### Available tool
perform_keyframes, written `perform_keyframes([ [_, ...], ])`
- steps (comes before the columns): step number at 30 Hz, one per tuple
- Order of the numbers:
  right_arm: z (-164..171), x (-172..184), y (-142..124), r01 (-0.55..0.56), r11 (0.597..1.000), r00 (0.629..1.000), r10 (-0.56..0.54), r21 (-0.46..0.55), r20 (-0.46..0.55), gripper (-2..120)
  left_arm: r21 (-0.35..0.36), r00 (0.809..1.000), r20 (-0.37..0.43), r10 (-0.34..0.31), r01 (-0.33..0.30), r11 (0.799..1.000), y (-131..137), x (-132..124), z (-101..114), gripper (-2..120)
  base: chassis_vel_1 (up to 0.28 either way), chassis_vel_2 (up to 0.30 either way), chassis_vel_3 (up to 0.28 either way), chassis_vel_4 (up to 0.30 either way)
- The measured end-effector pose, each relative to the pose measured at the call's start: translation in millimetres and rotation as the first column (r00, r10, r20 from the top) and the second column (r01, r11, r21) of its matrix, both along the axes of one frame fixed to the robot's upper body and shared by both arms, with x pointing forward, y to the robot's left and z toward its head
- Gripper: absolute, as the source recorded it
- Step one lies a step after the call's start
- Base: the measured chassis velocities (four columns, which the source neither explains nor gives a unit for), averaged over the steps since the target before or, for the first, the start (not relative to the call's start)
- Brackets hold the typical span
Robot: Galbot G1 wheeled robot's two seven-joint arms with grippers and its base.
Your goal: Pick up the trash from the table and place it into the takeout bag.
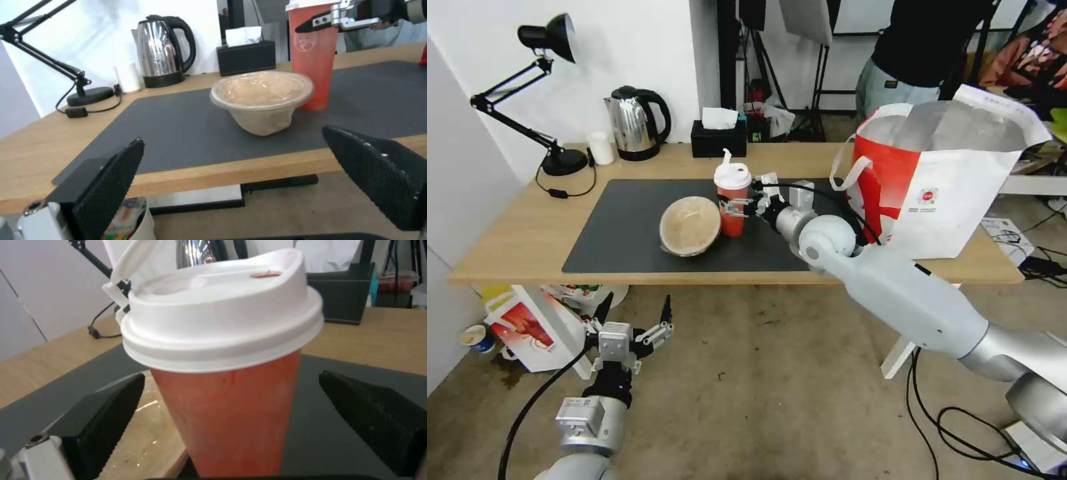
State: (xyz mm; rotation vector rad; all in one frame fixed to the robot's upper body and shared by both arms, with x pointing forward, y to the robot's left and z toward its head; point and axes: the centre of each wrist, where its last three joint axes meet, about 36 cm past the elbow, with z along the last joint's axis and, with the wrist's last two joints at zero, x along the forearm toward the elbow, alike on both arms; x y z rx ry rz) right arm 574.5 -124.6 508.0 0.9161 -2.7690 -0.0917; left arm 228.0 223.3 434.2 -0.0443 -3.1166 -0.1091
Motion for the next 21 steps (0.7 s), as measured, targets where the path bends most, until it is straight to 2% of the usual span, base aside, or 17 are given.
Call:
perform_keyframes([
  [10, -4.1, 3.7, 7.1, -0.008, 1.0, 1.0, 0.008, 0.003, -0.005, 100, 0.0, 1.0, 0.0, 0.0, 0.0, 1.0, 0.0, 0.0, 0.0, 100, 0.0, 0.0, 0.0, 0.0],
  [13, -5.9, 3.9, 9.0, -0.014, 1.0, 1.0, 0.014, 0.005, -0.006, 92, 0.0, 1.0, 0.0, 0.0, 0.0, 1.0, 0.0, 0.0, 0.0, 100, 0.0, 0.0, 0.0, 0.0],
  [15, -8.7, 4.1, 10.9, -0.016, 1.0, 1.0, 0.016, 0.009, -0.009, 81, 0.0, 1.0, 0.0, 0.0, 0.0, 1.0, 0.0, 0.0, 0.0, 100, 0.0, 0.0, 0.0, 0.0],
  [17, -9.9, 4.2, 11.5, -0.016, 1.0, 1.0, 0.016, 0.01, -0.01, 78, 0.0, 1.0, 0.0, 0.0, 0.0, 1.0, 0.0, 0.0, 0.0, 100, 0.0, 0.0, 0.0, 0.0],
  [20, -12.0, 3.3, 12.6, -0.017, 1.0, 1.0, 0.017, 0.012, -0.013, 64, 0.0, 1.0, 0.0, 0.0, 0.0, 1.0, 0.0, 0.0, 0.0, 100, 0.0, 0.0, 0.0, 0.0],
  [21, -12.0, 3.3, 12.6, -0.017, 1.0, 1.0, 0.017, 0.012, -0.013, 64, 0.0, 1.0, 0.0, 0.0, 0.0, 1.0, 0.0, 0.0, 0.0, 100, 0.0, 0.0, 0.0, 0.0],
])
